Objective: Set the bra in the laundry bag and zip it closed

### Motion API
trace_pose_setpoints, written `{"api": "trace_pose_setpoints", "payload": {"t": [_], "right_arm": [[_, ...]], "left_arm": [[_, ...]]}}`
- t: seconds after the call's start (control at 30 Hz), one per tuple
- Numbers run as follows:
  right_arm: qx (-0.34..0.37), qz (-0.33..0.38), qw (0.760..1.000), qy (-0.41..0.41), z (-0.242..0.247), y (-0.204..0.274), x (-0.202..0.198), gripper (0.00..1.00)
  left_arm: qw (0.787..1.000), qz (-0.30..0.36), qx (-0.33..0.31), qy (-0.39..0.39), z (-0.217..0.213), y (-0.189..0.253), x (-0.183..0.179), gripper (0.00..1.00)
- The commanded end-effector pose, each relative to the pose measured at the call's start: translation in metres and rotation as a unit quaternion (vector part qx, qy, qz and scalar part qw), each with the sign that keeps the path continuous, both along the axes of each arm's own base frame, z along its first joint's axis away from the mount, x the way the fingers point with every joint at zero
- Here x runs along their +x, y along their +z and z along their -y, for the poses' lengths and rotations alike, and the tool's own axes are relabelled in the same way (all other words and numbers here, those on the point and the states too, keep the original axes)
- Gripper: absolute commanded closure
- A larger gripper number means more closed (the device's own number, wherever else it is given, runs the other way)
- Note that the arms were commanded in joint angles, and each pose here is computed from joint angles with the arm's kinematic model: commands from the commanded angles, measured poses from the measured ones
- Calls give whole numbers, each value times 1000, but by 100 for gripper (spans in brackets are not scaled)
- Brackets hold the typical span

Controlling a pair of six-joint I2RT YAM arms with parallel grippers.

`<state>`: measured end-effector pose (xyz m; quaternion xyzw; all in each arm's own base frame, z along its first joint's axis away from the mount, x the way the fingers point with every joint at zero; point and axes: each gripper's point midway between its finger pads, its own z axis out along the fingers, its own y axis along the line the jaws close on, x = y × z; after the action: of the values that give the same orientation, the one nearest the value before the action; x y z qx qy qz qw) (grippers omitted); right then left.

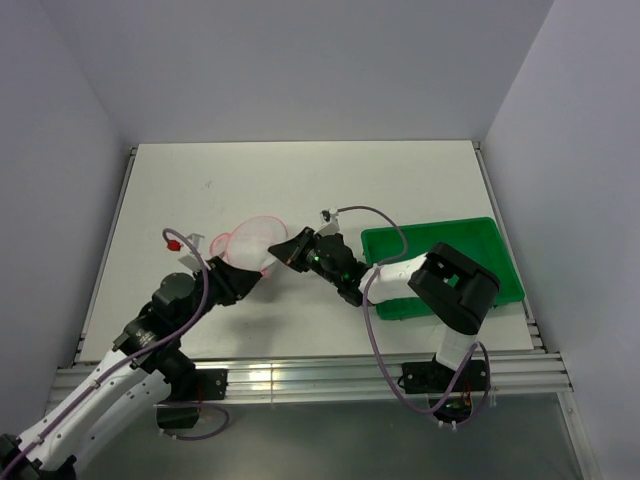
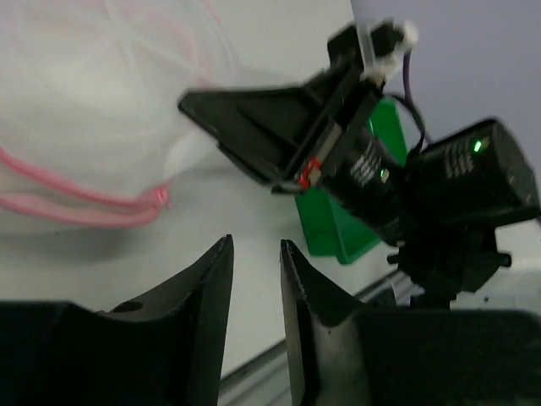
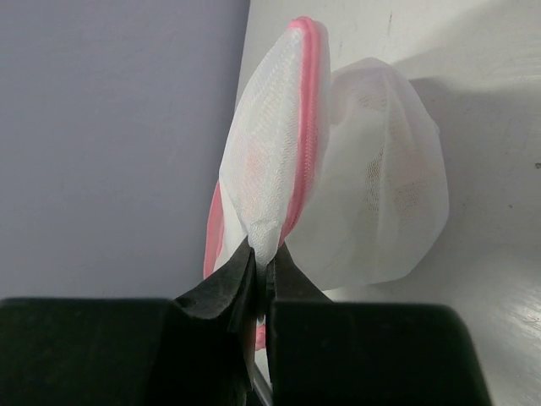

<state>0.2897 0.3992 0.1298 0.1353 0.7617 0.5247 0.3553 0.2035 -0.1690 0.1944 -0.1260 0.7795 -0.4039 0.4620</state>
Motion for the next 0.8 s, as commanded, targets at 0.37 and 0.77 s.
{"api": "trace_pose_setpoints", "payload": {"t": [0.37,0.77], "right_arm": [[-7,40,999,-8,2,24,-4,100],[-8,42,999,1,3,21,-12,100]], "left_arm": [[996,-47,-72,36,47,-53,11,48],[994,-21,-76,76,41,-59,28,54]]}}
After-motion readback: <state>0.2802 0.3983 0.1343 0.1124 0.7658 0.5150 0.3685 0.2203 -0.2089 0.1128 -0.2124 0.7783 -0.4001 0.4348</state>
